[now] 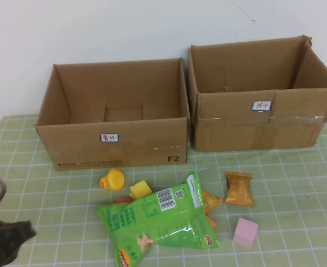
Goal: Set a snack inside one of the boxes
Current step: Pick up the potato chip
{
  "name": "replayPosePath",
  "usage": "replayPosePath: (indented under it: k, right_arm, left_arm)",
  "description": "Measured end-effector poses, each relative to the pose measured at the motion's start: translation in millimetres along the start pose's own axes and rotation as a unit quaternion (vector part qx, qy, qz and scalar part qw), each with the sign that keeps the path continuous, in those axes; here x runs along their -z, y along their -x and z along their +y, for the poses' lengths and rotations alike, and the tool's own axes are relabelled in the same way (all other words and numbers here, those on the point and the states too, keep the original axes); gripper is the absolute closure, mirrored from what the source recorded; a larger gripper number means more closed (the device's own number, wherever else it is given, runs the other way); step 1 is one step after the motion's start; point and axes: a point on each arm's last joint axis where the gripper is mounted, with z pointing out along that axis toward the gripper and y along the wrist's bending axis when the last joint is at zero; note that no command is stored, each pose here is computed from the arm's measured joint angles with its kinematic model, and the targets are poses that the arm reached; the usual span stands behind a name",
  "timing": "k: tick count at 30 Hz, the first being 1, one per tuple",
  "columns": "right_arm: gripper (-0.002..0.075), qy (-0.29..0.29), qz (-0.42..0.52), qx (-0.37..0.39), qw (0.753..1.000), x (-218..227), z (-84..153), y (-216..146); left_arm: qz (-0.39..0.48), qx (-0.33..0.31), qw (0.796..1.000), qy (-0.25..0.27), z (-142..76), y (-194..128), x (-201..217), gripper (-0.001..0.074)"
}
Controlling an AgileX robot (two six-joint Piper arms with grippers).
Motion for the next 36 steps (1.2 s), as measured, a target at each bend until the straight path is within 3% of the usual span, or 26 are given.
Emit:
replayPosePath:
  k: [4, 12, 16, 18, 21, 28, 36]
  right_arm:
    - [0.0728, 0.011, -0.008, 0.005, 1.0, 0, 2, 2]
    - [0.0728, 0.029, -0.024, 0.008, 0.999, 0, 5, 4]
    - [0.0728, 0.029, -0.026, 0.01, 0.999, 0, 5, 5]
    - [0.0728, 0.029, -0.027, 0.01, 0.999, 0, 5, 5]
    - [0.0728, 0.029, -0.029, 0.008, 0.999, 0, 5, 5]
    - [0.0728, 0.03, -0.03, 0.005, 0.999, 0, 5, 5]
    - [0.0728, 0.029, -0.032, 0.005, 0.999, 0, 5, 6]
  left_arm:
    - [0.03, 0.039, 0.999, 0.007, 4, 2, -29, 0.0726]
    - [0.085, 0.084, 0.993, -0.015, 5, 4, -78, 0.0564]
    - [0.102, 0.073, 0.991, -0.036, 3, 8, -100, 0.0402]
    - [0.117, 0.078, 0.99, -0.032, 5, 10, -117, 0.0246]
    - [0.148, 0.094, 0.984, -0.04, 6, 9, -135, 0.0143]
    - [0.225, 0.137, 0.96, -0.09, 3, 5, -181, 0.0104]
    - [0.268, 0.165, 0.944, -0.096, 11, -9, -198, 0.0104]
